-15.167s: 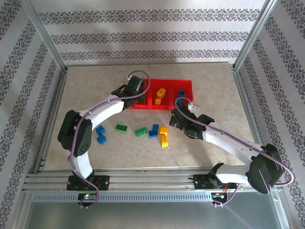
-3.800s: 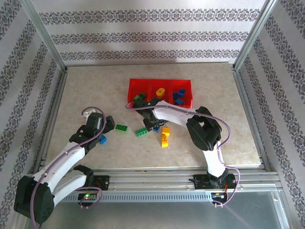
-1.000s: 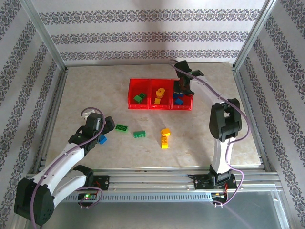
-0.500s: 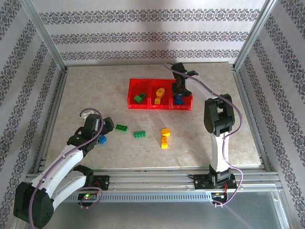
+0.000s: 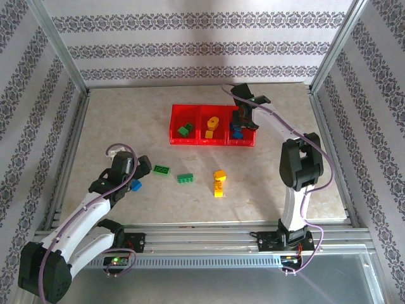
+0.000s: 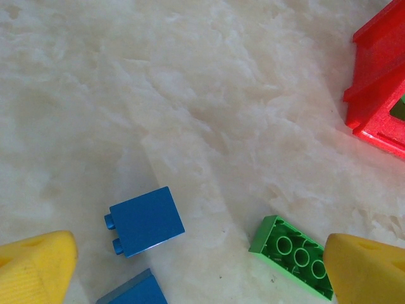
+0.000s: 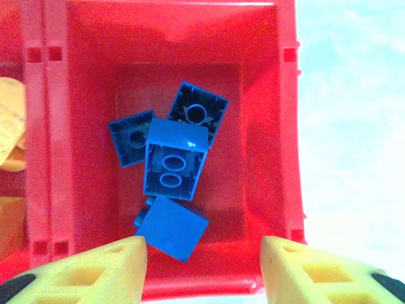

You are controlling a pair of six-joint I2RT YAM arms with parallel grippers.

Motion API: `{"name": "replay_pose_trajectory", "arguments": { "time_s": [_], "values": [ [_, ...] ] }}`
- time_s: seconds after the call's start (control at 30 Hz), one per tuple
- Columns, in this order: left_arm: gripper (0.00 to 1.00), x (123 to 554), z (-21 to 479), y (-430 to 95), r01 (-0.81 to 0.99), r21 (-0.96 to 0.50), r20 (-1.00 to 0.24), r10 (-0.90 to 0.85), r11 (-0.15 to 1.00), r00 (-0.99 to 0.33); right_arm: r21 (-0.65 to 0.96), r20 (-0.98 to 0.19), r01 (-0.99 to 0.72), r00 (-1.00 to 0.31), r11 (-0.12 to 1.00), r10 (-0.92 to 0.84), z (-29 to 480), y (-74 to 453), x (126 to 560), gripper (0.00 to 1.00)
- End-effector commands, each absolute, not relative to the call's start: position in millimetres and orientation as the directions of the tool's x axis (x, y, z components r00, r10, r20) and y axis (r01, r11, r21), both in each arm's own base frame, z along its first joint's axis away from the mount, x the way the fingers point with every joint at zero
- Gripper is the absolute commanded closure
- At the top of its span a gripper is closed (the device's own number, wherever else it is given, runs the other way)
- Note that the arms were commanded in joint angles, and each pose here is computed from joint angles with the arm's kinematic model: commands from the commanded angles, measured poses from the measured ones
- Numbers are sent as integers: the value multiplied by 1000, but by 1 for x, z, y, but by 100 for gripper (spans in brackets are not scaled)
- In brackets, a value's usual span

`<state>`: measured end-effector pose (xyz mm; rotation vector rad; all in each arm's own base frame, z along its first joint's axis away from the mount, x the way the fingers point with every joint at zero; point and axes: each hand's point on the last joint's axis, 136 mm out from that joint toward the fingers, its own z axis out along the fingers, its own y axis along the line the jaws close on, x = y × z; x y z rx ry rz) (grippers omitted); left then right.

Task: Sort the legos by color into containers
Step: Place the lego in the container, then pick up the lego from the center of the table.

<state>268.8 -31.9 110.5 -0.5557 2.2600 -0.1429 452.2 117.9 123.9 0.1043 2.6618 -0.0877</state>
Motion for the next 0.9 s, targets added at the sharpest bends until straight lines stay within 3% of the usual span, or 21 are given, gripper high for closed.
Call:
{"name": "replay_pose_trajectory", "arguments": {
  "time_s": [0.0, 0.17, 0.3, 0.37, 0.43, 0.87],
  "values": [
    [0, 270, 117, -28, -358, -281, -678, -448, 890, -582, -56, -500, 99, -864, 993, 58, 144, 119, 435, 49],
    [0, 271, 116, -29, -355, -288, -678, -451, 889, -580, -40, -498, 94, -865, 995, 62, 146, 130, 395, 45],
    [0, 273, 116, -31, -349, -295, -679, -452, 889, -578, -16, -482, 73, -874, 997, 56, 142, 147, 356, 34],
    [0, 274, 117, -31, -349, -298, -680, -454, 889, -575, 8, -471, 53, -881, 999, 51, 139, 158, 339, 23],
    [0, 276, 116, -32, -345, -300, -680, -453, 889, -577, 40, -455, 39, -889, 998, 53, 134, 168, 324, 2],
    [0, 283, 112, -38, -336, -310, -664, -456, 889, -593, 97, -325, -46, -945, 994, -12, 96, 215, 263, 2]
  ]
}}
